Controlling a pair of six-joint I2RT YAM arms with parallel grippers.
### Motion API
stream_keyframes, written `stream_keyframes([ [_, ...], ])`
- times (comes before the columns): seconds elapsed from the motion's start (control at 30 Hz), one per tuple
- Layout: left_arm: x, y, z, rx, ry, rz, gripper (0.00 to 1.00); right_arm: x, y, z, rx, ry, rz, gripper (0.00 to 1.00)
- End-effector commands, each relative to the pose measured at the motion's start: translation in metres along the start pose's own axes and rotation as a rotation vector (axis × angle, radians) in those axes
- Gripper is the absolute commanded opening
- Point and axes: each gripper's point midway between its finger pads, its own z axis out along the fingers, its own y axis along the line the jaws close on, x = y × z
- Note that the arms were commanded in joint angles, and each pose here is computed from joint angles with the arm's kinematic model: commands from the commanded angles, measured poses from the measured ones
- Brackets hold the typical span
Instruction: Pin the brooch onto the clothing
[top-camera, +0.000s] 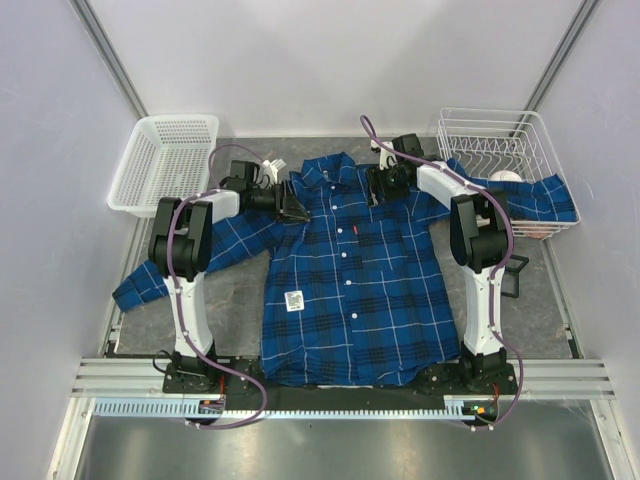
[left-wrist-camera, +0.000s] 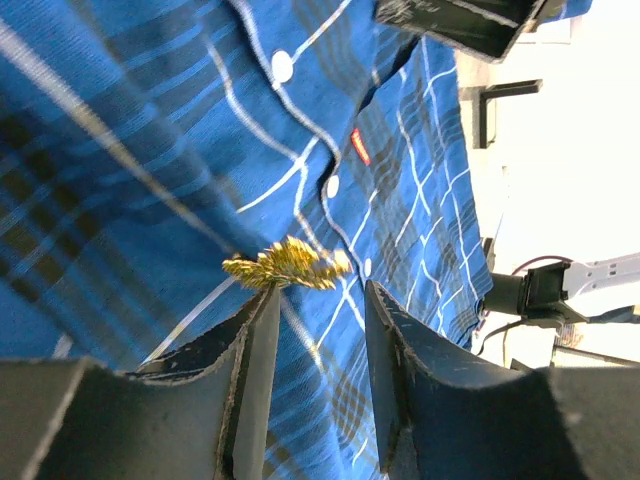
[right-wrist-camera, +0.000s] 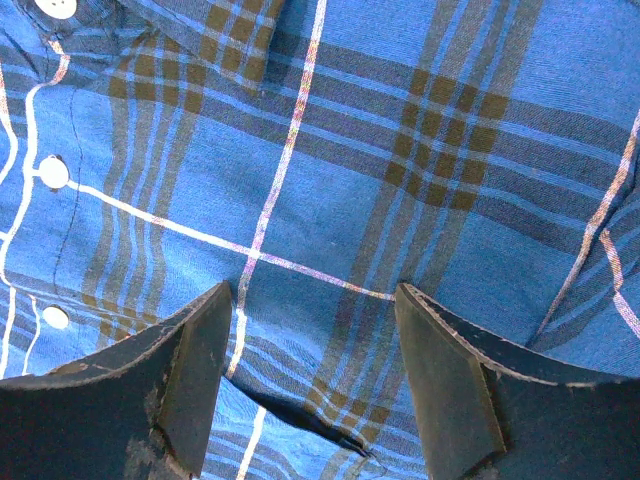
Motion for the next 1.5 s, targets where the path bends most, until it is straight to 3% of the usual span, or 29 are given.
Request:
stream_keyframes([
  [0.0,-0.028,-0.042,-0.001,0.082,-0.063,0.102,0.46,0.009,-0.007,0.005,0.027,0.032,0.011,0.75],
  [0.23,-0.034,-0.039,0.010,0.033,-0.044,0.114,0.50,0.006,-0.008,0.002,0.029,0.024,0.004,0.75],
  [0.47,-0.054,-0.029,-0.053,-0.115,-0.137,0.159,0.50,-0.018,0.005,-0.015,-0.032,-0.041,-0.057,0.74],
  [0.63,-0.031,-0.003,-0.071,-0.297,-0.054,0.188,0.50,-0.038,0.018,-0.024,-0.067,-0.101,-0.111,0.70],
  [0.9,-0.005,0.057,-0.079,-0.626,0.019,0.089,0.36,-0.022,0.023,-0.003,-0.014,-0.044,-0.169,0.63],
  [1.3,0.024,0.136,-0.132,-1.062,0.149,0.062,0.14,0.009,-0.002,0.003,0.086,0.039,-0.193,0.60],
  [1.47,0.018,0.153,-0.170,-1.181,0.120,0.048,0.05,0.006,-0.007,0.000,0.100,0.038,-0.186,0.60],
])
